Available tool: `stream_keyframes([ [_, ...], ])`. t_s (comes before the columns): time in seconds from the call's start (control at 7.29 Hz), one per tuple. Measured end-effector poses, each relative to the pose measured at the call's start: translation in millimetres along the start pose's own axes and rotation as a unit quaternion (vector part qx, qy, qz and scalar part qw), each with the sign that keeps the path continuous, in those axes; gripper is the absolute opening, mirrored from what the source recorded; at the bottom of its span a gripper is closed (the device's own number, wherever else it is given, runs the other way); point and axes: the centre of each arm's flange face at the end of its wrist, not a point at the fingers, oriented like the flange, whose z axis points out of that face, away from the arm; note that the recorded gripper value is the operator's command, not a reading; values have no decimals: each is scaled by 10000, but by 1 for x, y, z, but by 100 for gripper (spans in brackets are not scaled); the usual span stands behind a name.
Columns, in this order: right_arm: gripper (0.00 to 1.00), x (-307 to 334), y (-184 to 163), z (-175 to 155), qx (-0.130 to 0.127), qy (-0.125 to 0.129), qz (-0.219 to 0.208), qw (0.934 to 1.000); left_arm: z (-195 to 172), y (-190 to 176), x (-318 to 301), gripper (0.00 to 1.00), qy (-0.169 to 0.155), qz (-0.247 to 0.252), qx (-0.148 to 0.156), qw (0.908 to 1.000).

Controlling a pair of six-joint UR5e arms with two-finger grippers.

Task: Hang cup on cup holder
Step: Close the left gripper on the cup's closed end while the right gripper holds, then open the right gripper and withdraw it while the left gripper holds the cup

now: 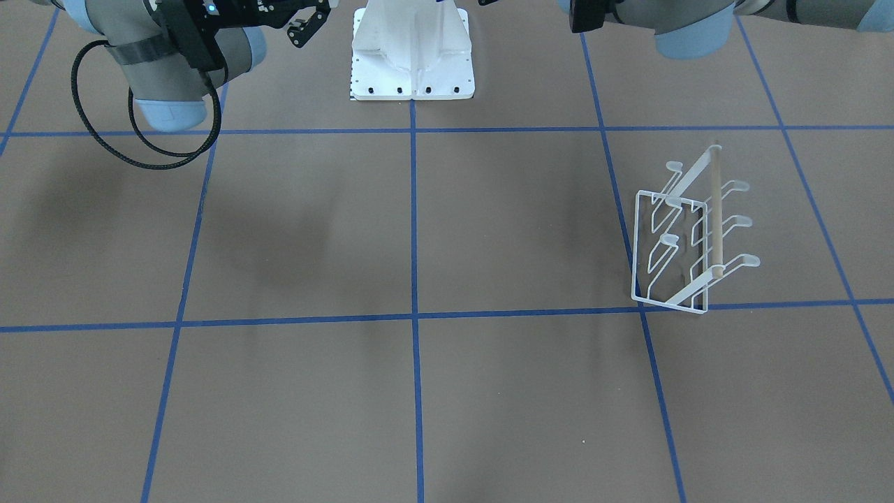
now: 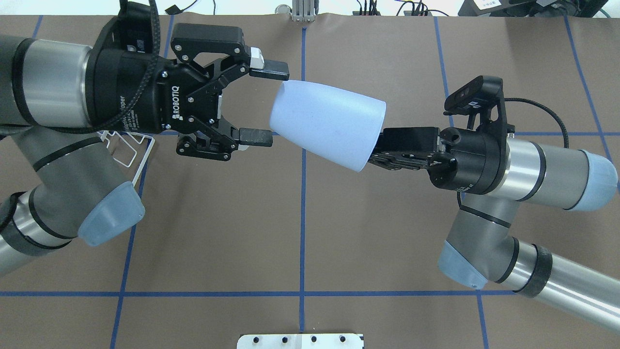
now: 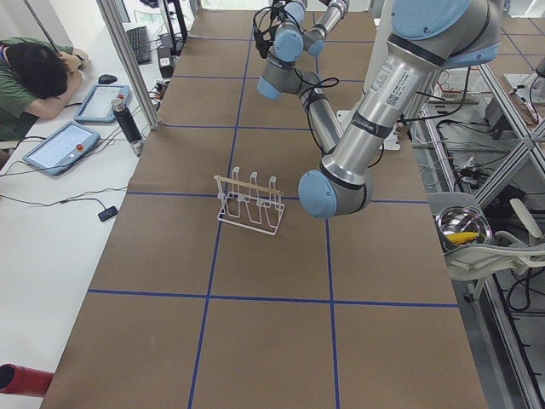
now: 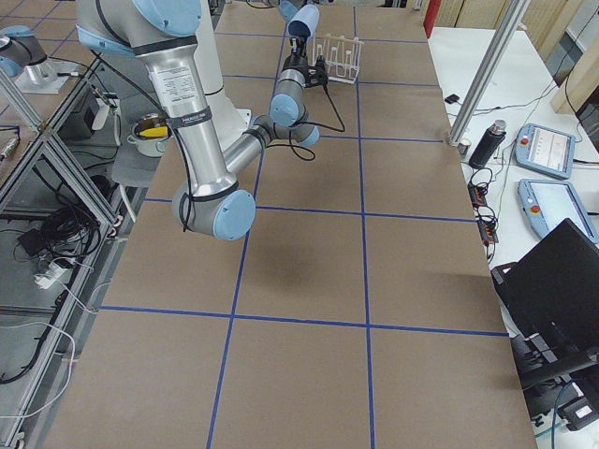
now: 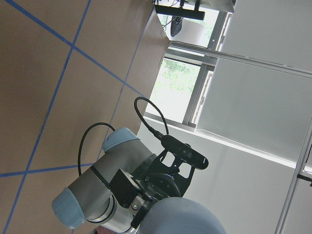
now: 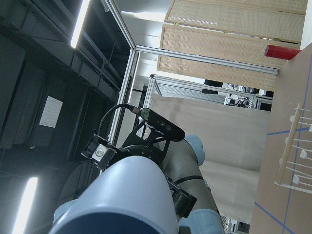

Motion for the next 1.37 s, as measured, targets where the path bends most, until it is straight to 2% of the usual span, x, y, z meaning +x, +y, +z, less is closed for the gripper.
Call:
stream_keyframes([
  [0.27, 0, 2, 4, 1, -23, 6, 37, 10000, 3, 2, -2, 98, 27, -21, -4, 10000],
  [0.41, 0, 3, 4, 2, -26, 7, 46, 10000, 7, 4, -4, 94, 51, -48, -9, 10000],
  [0.82, 0, 3, 5, 2, -27, 7, 50, 10000, 13, 8, -8, 66, 86, -96, -15, 9999],
  [0.96, 0, 3, 5, 2, -27, 11, 50, 10000, 13, 8, -8, 62, 88, -99, -18, 9999],
  [1.1, 0, 3, 4, 1, -24, 13, 46, 10000, 13, 9, -8, 52, 92, -97, -26, 9999],
  [1.23, 76, 3, 5, 1, -24, 13, 25, 10000, 12, 10, -7, 38, 96, -95, -36, 9999],
  [1.37, 100, 3, 5, 1, -25, 12, 0, 10000, 12, 11, -7, 18, 101, -95, -46, 9999],
])
